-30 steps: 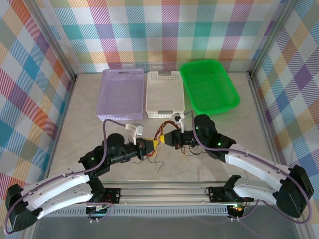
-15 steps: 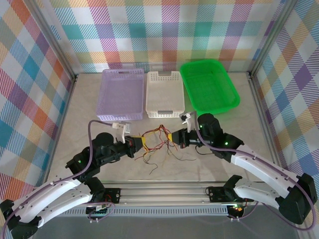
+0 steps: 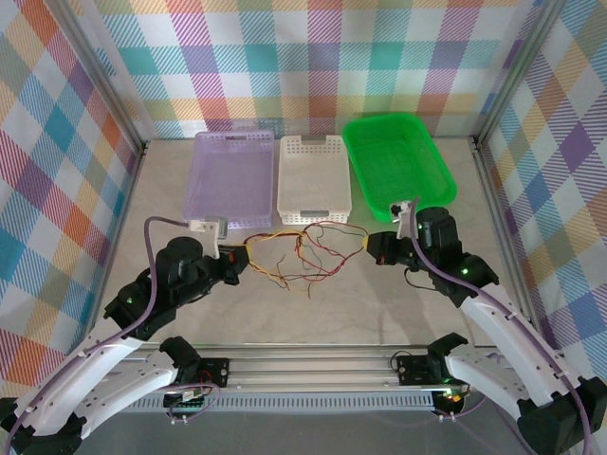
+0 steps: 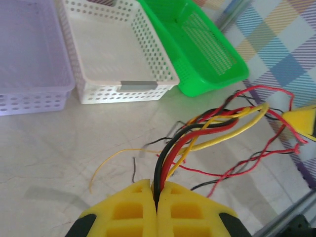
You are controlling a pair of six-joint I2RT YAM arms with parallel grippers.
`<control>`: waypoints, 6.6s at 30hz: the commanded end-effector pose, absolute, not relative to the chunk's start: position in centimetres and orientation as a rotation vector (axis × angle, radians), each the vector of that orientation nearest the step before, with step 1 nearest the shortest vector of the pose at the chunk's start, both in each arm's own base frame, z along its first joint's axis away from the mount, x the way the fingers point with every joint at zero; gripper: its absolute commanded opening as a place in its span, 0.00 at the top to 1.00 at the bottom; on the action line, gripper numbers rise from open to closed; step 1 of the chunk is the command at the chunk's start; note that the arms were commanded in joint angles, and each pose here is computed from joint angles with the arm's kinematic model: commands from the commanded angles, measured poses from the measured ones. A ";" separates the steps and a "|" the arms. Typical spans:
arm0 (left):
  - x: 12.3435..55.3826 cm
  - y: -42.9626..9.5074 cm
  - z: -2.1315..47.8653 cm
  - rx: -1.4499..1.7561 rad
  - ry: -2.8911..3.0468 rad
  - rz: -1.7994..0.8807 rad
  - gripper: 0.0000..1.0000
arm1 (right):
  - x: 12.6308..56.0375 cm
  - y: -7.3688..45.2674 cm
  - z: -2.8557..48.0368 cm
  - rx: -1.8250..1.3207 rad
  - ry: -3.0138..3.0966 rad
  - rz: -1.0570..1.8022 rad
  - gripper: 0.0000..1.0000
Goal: Untangle the cables
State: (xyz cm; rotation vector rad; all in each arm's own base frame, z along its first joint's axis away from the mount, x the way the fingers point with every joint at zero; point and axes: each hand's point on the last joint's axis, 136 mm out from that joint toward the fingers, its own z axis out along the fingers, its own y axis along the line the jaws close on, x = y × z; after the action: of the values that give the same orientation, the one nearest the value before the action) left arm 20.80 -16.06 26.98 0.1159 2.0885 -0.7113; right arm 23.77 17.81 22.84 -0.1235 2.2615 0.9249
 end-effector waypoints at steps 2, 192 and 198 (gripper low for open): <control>21.5 -13.1 27.5 0.075 2.120 -0.522 1.00 | 24.2 14.2 23.3 0.023 2.284 0.789 1.00; 20.5 -28.5 29.0 0.433 1.984 -1.106 0.43 | 17.0 23.5 30.8 -0.619 2.070 1.605 1.00; 20.6 -27.6 29.1 0.404 1.981 -1.079 1.00 | 18.2 23.4 29.2 -0.561 2.138 1.544 1.00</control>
State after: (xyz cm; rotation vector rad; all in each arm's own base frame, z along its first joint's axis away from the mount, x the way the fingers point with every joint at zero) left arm 20.49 -28.18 27.17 0.4170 2.0371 -1.0738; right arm 17.80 23.24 28.70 -0.5259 2.1604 1.5824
